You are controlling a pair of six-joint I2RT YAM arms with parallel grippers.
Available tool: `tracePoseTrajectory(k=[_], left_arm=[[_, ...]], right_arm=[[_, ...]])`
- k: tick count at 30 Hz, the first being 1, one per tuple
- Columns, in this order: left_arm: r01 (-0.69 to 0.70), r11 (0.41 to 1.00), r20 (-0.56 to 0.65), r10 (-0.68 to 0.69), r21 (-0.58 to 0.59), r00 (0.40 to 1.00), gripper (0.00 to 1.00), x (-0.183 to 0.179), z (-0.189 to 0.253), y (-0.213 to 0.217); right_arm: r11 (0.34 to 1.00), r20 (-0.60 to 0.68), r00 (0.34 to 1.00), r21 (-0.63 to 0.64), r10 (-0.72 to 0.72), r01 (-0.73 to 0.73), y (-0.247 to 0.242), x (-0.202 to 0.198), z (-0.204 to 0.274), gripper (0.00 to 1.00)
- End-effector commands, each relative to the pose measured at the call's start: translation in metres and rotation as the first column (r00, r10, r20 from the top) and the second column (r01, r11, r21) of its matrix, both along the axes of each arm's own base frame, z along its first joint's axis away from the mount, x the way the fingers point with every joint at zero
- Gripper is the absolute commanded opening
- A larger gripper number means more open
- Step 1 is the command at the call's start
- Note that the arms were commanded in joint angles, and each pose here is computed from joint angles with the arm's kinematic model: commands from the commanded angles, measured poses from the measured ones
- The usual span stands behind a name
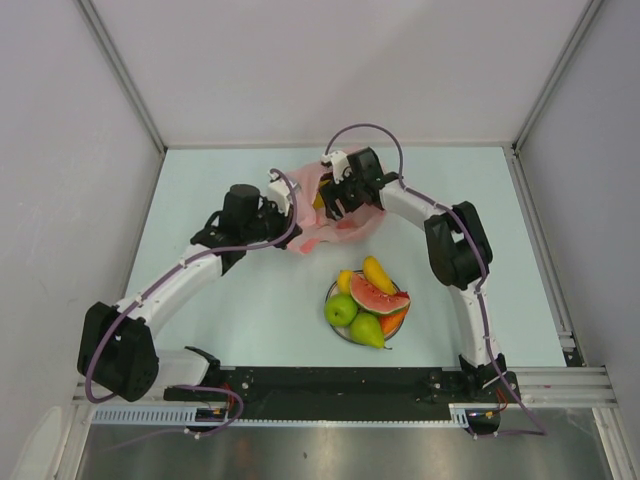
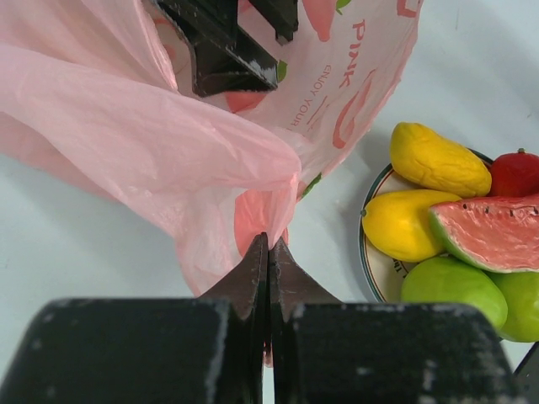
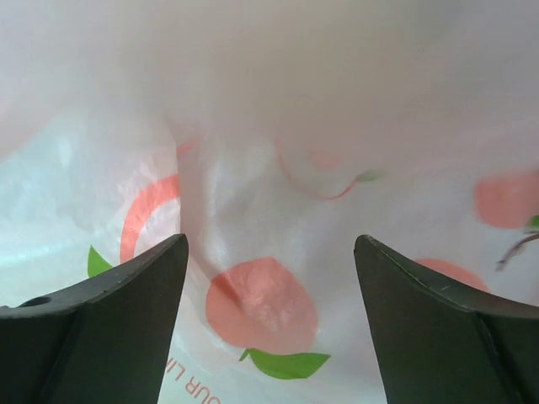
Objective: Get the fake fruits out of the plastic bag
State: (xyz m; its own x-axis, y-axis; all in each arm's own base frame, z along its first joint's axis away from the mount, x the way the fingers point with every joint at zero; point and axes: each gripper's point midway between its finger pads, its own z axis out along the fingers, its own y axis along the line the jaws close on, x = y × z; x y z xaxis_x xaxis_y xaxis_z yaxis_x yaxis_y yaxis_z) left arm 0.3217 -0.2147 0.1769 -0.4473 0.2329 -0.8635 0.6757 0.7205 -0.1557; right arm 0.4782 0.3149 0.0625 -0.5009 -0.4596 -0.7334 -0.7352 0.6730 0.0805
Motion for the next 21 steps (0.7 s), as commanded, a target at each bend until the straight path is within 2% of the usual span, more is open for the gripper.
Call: tracePoseTrajectory(k=[1,3,8,10,12,14,15,18,21], left_arm=[[-0.003,0.999,0.066,0.005,-0.037,0.998,0.0,0.012,0.032,0.001],[-0.01,0.999,0.07,0.013,-0.039,0.997,0.0,0.014,0.036,0.004],[-0.016,1.0,0.084,0.017,-0.008,0.996,0.0,0.023,0.043,0.011],[-0.015,1.0,0.096,0.015,0.008,0.995,0.0,0.027,0.045,0.011],[-0.017,1.0,0.104,0.016,0.009,0.994,0.01,0.03,0.05,0.011],[-0.02,1.0,0.098,0.02,0.004,0.995,0.0,0.031,0.05,0.01],[-0.02,1.0,0.101,0.02,-0.001,0.995,0.0,0.031,0.053,0.01],[-0.02,1.0,0.09,0.02,0.0,0.996,0.0,0.03,0.053,0.01],[-0.022,1.0,0.085,0.022,0.005,0.996,0.0,0.027,0.05,0.012]], right_arm=[[0.994,0.139,0.988,0.089,-0.069,0.057,0.009,0.039,0.058,0.85],[0.993,0.169,0.983,0.104,-0.071,0.054,0.014,0.049,0.067,0.86],[0.997,0.242,0.97,0.061,0.031,-0.047,0.031,0.063,0.06,0.92],[0.996,0.26,0.966,0.09,-0.014,-0.01,0.03,0.078,0.072,0.95],[0.979,0.172,0.972,0.148,-0.162,0.137,0.025,0.09,0.06,0.98],[0.942,0.106,0.945,0.17,-0.309,0.289,0.014,0.103,0.069,1.0],[0.915,0.007,0.93,0.184,-0.367,0.359,0.016,0.101,0.049,1.0],[0.887,-0.093,0.91,0.2,-0.405,0.415,0.025,0.091,0.046,1.0],[0.879,-0.138,0.904,0.214,-0.404,0.426,0.042,0.082,0.037,1.0]])
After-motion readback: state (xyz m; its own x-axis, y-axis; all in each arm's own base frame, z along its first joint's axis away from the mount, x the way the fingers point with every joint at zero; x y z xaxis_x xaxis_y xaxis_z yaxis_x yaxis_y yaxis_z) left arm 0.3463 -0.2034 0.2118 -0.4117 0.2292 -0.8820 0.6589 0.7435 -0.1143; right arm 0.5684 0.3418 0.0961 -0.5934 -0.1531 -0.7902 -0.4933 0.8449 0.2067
